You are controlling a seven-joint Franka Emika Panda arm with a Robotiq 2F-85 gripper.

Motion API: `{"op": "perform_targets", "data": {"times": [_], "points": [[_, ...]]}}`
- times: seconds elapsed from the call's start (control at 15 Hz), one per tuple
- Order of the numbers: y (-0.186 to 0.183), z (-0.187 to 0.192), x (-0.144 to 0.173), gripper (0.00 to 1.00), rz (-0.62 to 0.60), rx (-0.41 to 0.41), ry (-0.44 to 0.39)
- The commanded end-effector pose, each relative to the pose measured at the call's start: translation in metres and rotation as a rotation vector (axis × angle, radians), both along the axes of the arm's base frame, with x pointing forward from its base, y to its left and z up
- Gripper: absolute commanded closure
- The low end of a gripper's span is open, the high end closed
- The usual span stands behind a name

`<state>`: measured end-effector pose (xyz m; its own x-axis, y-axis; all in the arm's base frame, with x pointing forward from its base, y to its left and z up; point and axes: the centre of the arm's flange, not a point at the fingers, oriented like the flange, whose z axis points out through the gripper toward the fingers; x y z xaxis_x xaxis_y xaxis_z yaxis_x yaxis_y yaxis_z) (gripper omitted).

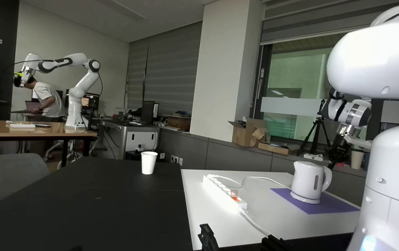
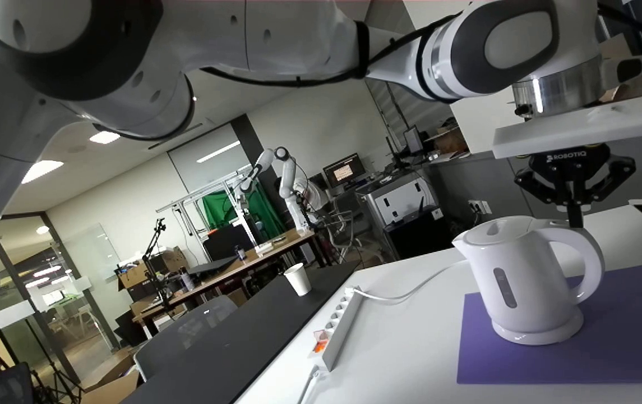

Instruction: Switch on the electric kettle

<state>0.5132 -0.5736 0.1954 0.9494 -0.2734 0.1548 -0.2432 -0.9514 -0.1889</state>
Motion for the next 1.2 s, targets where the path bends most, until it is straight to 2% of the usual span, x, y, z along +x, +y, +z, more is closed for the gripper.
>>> {"op": "perform_targets", "data": {"times": [0.0, 0.27, 0.73, 1.13], "points": [[-0.013, -0.003, 0.011, 1.0, -0.007, 0.006, -0.012], [-0.014, -0.005, 0.013, 1.0, 0.002, 0.027, -0.012], [-0.025, -0.013, 0.009, 1.0, 0.005, 0.152, 0.006], [-0.033, -0.023, 0.005, 1.0, -0.002, 0.171, -0.006]]}}
